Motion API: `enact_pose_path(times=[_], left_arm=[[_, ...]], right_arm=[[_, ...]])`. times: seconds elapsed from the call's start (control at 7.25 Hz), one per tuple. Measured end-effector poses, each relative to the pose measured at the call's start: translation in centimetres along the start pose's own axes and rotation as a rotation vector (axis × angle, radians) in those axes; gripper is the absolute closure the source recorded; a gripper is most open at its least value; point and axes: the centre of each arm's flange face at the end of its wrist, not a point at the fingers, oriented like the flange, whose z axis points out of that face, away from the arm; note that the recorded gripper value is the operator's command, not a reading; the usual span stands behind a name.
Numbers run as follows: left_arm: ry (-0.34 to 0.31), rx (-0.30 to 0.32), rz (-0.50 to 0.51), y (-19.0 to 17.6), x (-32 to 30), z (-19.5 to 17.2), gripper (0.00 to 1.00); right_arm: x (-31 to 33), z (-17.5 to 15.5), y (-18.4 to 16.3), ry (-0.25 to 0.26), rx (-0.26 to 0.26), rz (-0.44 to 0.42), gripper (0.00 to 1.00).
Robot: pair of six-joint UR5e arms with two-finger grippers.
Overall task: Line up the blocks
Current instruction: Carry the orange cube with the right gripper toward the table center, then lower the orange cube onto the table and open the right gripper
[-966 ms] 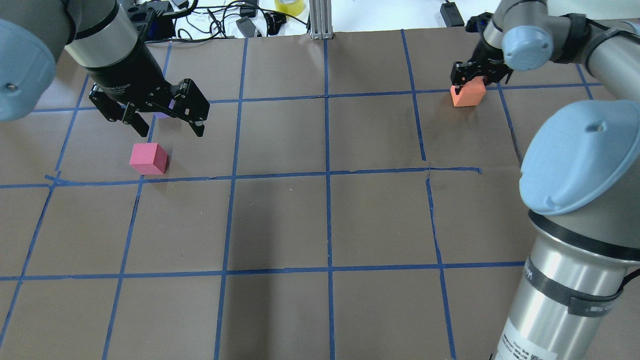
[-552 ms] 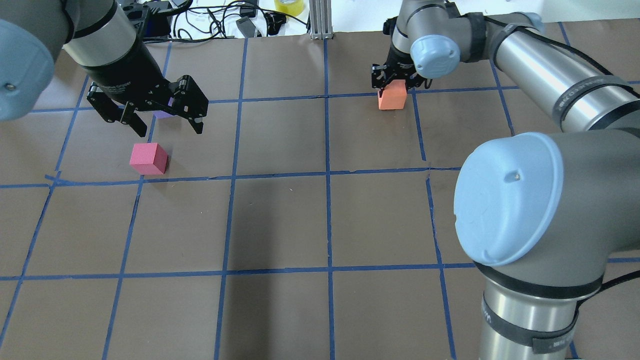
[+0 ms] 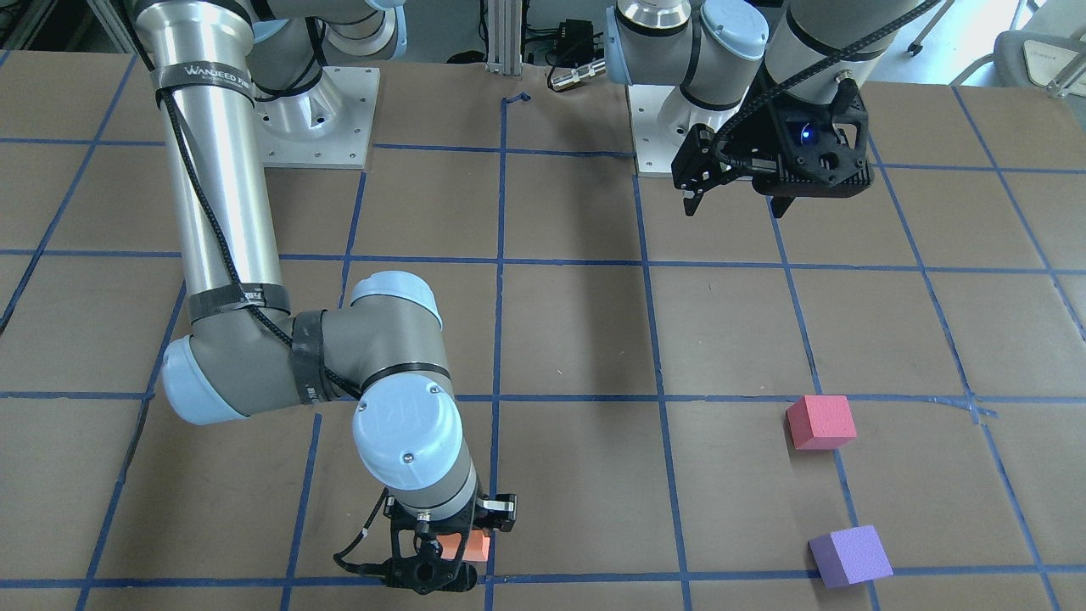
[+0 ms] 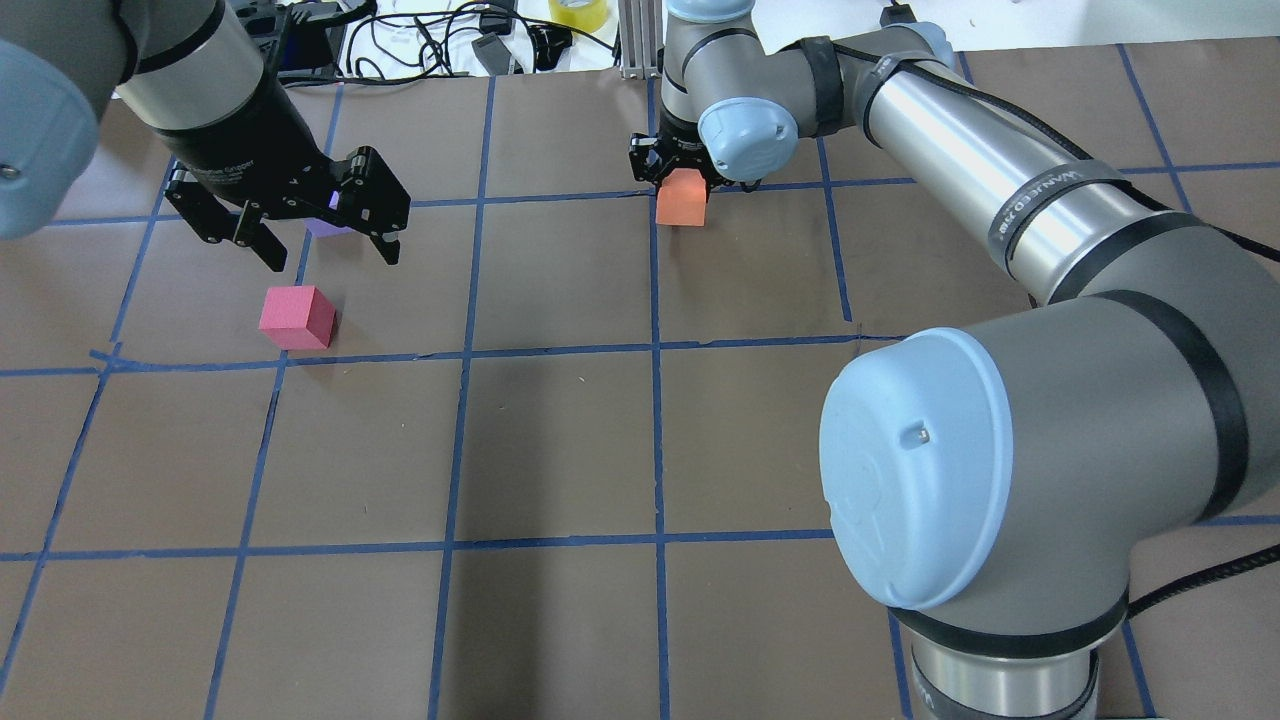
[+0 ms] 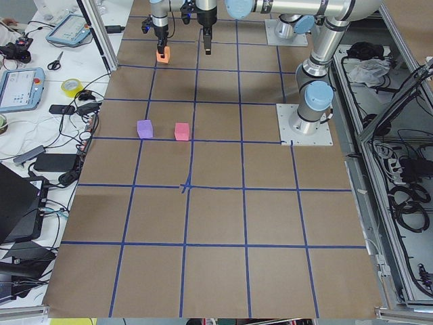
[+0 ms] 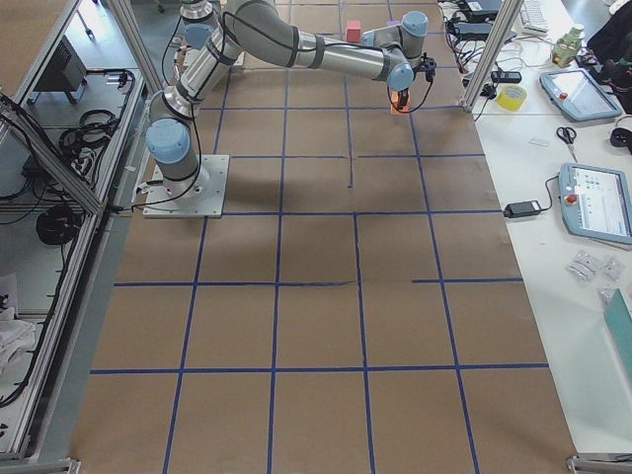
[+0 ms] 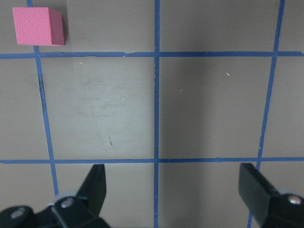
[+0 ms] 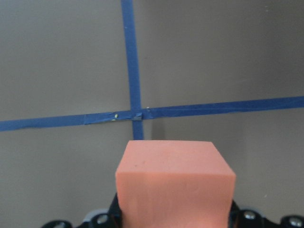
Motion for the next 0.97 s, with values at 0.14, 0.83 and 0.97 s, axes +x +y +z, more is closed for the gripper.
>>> enact_pose_path(times=[0.14, 0.83, 0.97], left_arm=[[-0.01, 0.001, -0.004, 0.0, -0.4, 0.0, 0.0], [-0.033, -0.015, -0.009, -0.9, -3.5, 0.5, 0.0], [-0.033, -0.019, -0.009, -1.2, -3.6, 0.8, 0.0]], right_arm=[[-1.8, 0.6, 0.4, -0.004, 0.001, -0.008, 0.63], [-4.2, 3.0, 0.5, 0.002, -0.003, -0.032, 0.6], [-4.3, 3.3, 0.5, 0.001, -0.007, -0.032, 0.58]])
